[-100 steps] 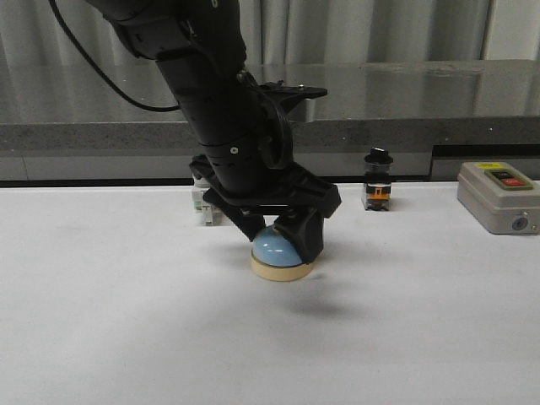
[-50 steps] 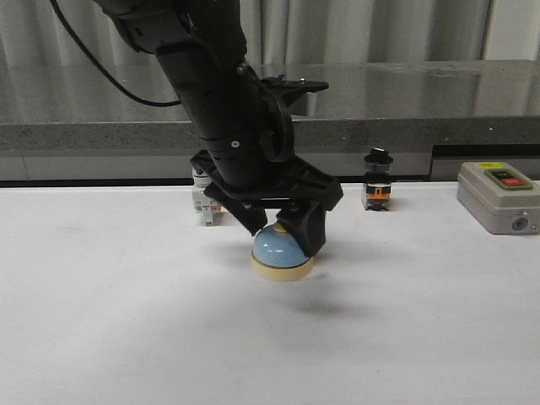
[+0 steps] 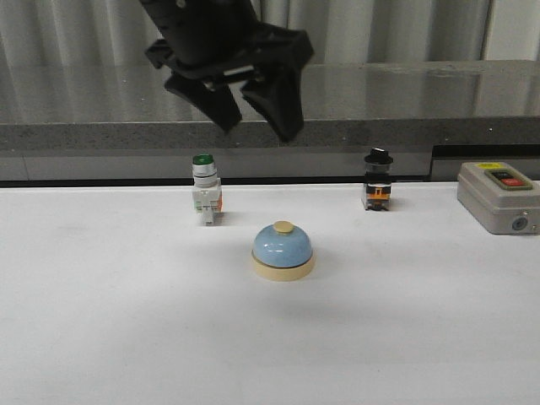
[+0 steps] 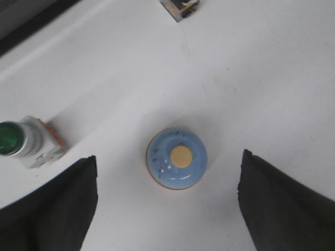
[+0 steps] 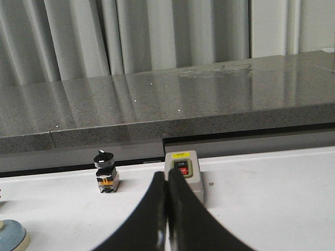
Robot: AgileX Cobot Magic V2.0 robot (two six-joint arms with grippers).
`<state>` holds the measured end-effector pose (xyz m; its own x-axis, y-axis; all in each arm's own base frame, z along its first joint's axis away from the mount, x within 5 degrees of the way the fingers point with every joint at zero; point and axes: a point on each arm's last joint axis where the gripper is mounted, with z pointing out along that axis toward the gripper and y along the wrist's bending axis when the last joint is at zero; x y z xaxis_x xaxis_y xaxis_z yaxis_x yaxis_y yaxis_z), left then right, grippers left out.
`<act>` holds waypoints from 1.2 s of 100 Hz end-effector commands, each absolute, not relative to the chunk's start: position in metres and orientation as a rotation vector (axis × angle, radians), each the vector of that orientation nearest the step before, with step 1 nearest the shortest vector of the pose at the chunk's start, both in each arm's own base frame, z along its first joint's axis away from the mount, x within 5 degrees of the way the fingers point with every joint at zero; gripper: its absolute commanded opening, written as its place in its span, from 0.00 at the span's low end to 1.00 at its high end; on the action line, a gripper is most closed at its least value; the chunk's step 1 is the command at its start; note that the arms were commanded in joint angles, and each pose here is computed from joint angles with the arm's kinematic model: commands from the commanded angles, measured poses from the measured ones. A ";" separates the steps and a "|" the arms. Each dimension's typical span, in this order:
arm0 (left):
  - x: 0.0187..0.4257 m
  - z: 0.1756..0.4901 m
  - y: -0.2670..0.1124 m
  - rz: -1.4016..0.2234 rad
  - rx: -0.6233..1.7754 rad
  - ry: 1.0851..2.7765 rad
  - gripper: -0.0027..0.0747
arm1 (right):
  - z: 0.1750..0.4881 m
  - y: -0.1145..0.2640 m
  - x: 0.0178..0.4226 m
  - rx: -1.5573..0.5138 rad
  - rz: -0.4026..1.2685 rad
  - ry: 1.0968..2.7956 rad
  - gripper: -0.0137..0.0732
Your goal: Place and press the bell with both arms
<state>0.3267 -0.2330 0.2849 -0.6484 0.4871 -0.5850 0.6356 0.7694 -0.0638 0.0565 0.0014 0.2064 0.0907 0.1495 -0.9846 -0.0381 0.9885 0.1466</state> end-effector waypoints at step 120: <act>0.113 0.354 -0.037 -0.285 0.244 1.772 0.47 | 0.222 0.002 0.052 0.082 0.144 1.348 0.08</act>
<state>0.1249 -0.0410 0.3385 -0.3343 0.0771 -0.9393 0.3238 0.9454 -0.0377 0.0565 0.0014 0.2064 0.0906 0.1516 -0.9843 -0.0383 0.9881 0.1487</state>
